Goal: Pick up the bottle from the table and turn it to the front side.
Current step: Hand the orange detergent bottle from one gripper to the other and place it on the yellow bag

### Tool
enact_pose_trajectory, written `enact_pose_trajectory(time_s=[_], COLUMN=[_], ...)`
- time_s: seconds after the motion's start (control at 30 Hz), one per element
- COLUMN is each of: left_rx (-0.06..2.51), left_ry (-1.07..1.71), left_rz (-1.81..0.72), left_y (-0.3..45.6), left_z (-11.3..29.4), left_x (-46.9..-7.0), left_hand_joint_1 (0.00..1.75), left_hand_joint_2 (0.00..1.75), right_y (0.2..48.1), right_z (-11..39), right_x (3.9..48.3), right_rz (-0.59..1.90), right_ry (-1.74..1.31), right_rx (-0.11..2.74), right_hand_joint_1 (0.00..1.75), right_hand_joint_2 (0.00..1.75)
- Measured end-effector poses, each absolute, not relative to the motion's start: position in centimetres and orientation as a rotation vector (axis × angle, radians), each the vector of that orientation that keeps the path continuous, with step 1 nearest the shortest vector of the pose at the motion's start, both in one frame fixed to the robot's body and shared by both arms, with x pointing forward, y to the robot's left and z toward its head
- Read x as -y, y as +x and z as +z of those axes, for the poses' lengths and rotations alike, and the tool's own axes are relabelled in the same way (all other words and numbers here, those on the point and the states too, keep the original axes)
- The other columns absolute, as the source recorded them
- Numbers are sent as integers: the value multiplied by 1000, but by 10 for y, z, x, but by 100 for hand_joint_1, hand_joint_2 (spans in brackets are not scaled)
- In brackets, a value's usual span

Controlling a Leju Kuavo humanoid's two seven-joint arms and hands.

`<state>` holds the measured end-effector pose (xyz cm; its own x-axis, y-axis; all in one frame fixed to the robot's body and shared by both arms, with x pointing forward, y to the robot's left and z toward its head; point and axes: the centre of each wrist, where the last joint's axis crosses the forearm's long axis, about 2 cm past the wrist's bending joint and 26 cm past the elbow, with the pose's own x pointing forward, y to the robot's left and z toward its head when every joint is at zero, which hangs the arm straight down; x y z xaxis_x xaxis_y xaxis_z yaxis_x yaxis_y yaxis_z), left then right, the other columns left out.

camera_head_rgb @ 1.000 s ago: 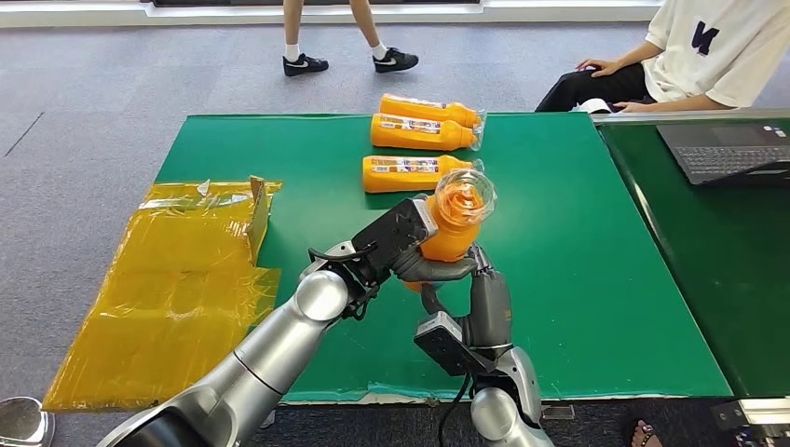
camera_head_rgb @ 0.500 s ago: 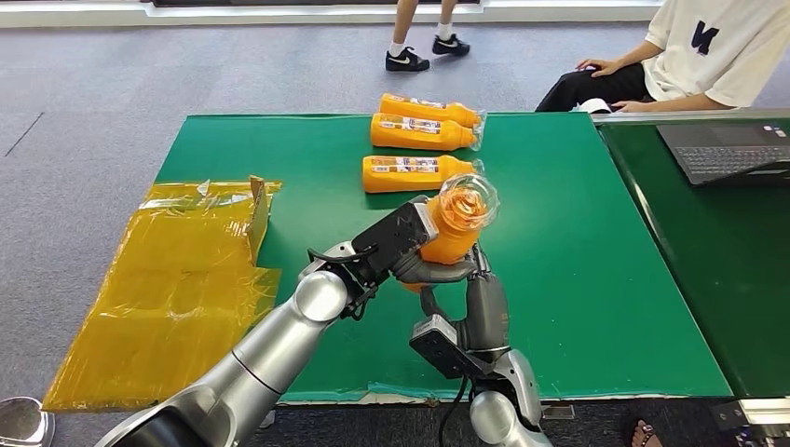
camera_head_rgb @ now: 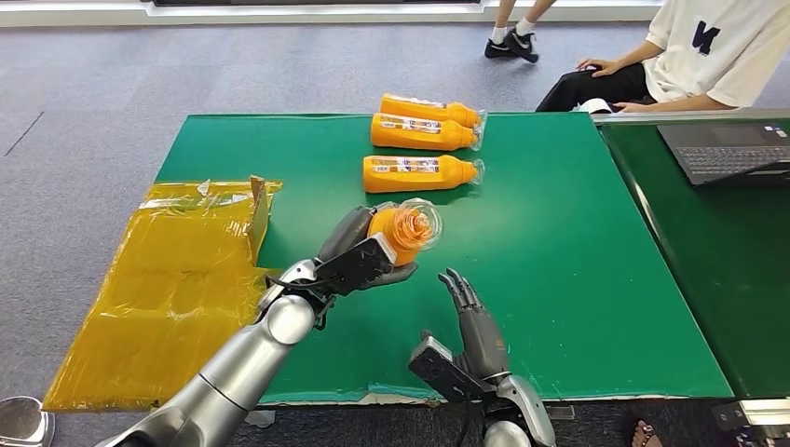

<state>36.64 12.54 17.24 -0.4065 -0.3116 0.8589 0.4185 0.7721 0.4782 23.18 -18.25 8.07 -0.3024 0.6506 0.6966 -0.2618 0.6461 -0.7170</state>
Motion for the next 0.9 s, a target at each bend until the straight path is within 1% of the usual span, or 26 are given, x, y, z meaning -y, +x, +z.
enact_pose_trajectory(time_s=[0.37,0.47,0.57,0.73,0.9], left_rx=[1813,1816,1836,1857,1864], left_ry=[-39,27,180,478,915], left_rz=[-772,-787,-802,-839,-933], left_y=[366,366,365,355,333], left_z=[166,165,162,148,129], left_x=[-141,-143,-155,-192,-232], left_hand_joint_1=[175,175,175,175,175], left_hand_joint_2=[175,175,175,175,175], right_y=[227,227,228,238,248], right_z=[79,78,78,85,89], right_x=[190,191,194,196,197], right_rz=[948,947,934,921,926], right_ry=[-331,-328,-309,-252,-219], right_rx=[1637,1636,1646,1686,1731], right_hand_joint_1=[0,0,0,0,0], right_hand_joint_2=[175,175,175,175,175])
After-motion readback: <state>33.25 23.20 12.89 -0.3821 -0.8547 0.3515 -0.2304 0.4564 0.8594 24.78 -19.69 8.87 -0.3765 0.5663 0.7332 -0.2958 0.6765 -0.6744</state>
